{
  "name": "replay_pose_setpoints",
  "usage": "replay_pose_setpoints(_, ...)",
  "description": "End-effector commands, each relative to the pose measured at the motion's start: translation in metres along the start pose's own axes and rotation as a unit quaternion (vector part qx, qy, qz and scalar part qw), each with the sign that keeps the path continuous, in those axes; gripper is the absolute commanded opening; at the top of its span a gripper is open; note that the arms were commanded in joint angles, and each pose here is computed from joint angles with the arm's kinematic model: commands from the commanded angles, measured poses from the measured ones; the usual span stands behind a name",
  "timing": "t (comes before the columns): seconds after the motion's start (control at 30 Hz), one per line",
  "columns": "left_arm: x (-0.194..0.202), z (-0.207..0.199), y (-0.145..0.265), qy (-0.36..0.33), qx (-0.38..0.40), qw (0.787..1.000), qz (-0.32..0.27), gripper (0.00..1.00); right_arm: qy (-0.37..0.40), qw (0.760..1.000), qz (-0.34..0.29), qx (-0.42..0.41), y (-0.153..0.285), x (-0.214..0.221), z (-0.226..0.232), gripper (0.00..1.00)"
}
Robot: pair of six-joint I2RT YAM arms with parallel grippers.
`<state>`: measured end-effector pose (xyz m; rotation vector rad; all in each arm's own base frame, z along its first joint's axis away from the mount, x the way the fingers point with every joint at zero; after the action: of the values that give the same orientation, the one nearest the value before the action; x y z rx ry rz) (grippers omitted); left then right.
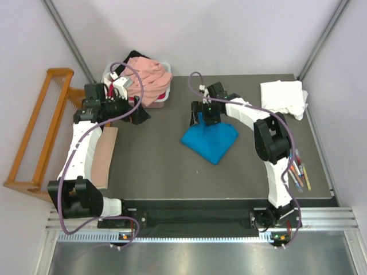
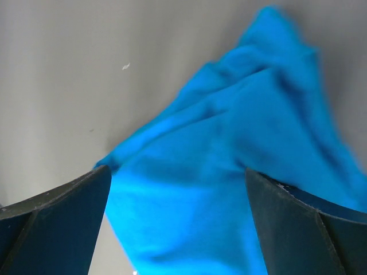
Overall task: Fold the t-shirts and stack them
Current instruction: Fold the tshirt
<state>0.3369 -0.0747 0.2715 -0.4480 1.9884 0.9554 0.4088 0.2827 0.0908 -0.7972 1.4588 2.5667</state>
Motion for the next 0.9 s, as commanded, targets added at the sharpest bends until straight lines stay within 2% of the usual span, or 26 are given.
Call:
replay_pose_setpoints(0.0, 0.007, -0.003, 0.002, -0.005, 0.011, 1.0, 0.0, 0.98, 0.021, 0.998, -0.042, -0.033, 0.004, -0.041, -0.01, 1.0)
replay_pose_setpoints(0.1, 0.012, -0.003, -0.002, 0.007, 0.021, 1.0, 0.004, 0.98, 0.031, 0.996, -0.041, -0.066, -0.005, -0.054, -0.011, 1.0)
replay_pose_setpoints(0.13, 0.013, -0.005, -0.003, 0.009, 0.027, 1.0, 0.005, 0.98, 0.044, 0.993, -0.047, -0.103, -0.001, -0.064, 0.0, 1.0)
replay_pose_setpoints(0.2, 0.016, -0.005, -0.004, 0.017, 0.031, 0.999, 0.008, 0.98, 0.04, 0.989, -0.035, -0.141, -0.014, -0.062, -0.002, 1.0)
replay_pose_setpoints(0.23, 0.016, -0.005, -0.004, 0.017, 0.031, 0.999, 0.008, 0.98, 0.037, 0.981, -0.031, -0.188, -0.012, -0.065, 0.008, 1.0)
replay_pose_setpoints(0.33, 0.017, -0.005, -0.005, 0.017, 0.031, 0.999, 0.009, 0.98, 0.009, 0.972, -0.004, -0.235, -0.029, -0.056, 0.003, 1.0)
replay_pose_setpoints(0.53, 0.014, -0.01, 0.0, 0.01, 0.031, 0.999, 0.006, 0.98, -0.019, 0.958, 0.022, -0.285, -0.04, -0.036, -0.001, 1.0)
replay_pose_setpoints(0.63, 0.013, -0.012, 0.001, 0.013, 0.036, 0.999, 0.004, 0.97, -0.032, 0.96, 0.0, -0.278, -0.029, -0.046, -0.011, 1.0)
replay_pose_setpoints(0.73, 0.011, -0.016, 0.003, 0.012, 0.039, 0.999, 0.001, 0.97, -0.025, 0.957, -0.07, -0.28, 0.01, -0.075, -0.01, 1.0)
replay_pose_setpoints(0.8, 0.009, -0.02, 0.004, 0.009, 0.041, 0.999, -0.001, 0.97, 0.002, 0.945, -0.125, -0.302, 0.058, -0.099, 0.007, 1.0)
replay_pose_setpoints(0.83, 0.008, -0.021, 0.005, 0.007, 0.041, 0.999, -0.002, 0.97, 0.016, 0.922, -0.152, -0.356, 0.079, -0.105, 0.021, 1.0)
replay_pose_setpoints(0.87, 0.008, -0.022, 0.005, 0.005, 0.041, 0.999, -0.002, 0.97, 0.037, 0.903, -0.198, -0.38, 0.119, -0.116, 0.039, 1.0)
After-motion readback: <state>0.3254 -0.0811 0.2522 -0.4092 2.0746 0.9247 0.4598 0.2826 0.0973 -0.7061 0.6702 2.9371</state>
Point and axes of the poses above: each gripper's point midway between its finger pads, its own y axis back along the fingers, its own z axis along the line the jaws close on, x = y × z, the point moved 3 cm from there along y, back along the fingers, and after that the axes turned 2 degrees about y, right-handed, at the moved point
